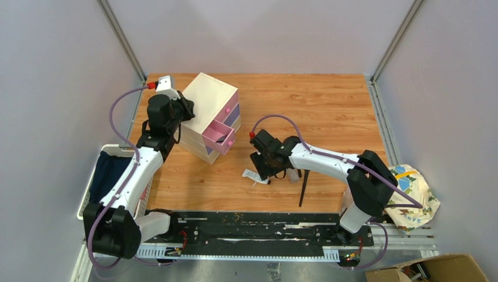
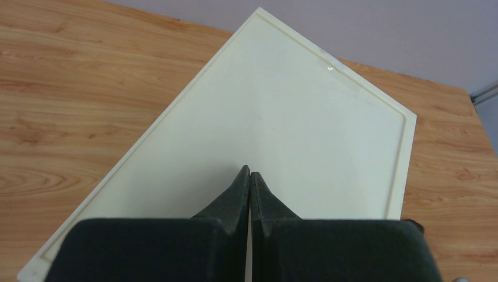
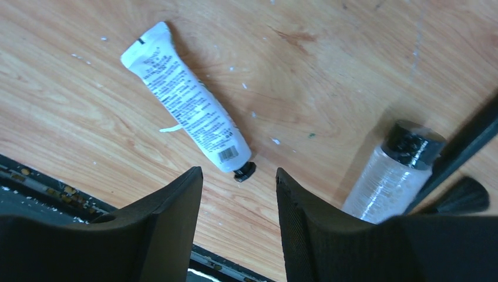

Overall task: Organize the makeup
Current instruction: Pick up the makeup from the center of the board.

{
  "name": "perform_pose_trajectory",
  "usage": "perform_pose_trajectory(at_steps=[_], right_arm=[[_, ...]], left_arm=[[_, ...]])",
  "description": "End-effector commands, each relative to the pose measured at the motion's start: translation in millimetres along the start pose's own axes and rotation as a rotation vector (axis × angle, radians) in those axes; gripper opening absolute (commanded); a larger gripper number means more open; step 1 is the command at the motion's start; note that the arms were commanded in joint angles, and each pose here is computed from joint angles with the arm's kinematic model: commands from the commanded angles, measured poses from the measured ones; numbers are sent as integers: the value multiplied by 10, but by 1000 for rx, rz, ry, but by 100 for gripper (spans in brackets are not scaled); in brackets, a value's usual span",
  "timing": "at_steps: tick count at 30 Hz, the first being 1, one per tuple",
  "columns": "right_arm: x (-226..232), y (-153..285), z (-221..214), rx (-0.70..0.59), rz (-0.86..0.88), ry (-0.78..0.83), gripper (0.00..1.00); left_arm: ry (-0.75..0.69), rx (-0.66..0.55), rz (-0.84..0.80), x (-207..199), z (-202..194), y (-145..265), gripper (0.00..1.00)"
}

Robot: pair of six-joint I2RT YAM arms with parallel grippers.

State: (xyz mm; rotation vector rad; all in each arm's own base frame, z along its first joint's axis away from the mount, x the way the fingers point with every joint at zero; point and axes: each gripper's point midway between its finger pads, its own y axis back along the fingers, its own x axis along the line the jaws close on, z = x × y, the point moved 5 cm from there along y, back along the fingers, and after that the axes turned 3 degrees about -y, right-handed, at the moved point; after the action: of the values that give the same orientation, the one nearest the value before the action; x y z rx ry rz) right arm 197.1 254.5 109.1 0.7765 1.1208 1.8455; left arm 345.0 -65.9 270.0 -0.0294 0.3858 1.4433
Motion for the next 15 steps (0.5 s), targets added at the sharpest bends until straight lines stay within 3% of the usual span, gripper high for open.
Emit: perform_pose_trajectory(at_steps=[1, 15], right_arm=[[137, -83, -108, 48, 101, 60, 53], [115, -474, -274, 125, 79, 69, 52]], left_arm=[[-2, 47, 21, 41, -144, 42, 0], [-11, 44, 33, 66, -161, 62, 0]])
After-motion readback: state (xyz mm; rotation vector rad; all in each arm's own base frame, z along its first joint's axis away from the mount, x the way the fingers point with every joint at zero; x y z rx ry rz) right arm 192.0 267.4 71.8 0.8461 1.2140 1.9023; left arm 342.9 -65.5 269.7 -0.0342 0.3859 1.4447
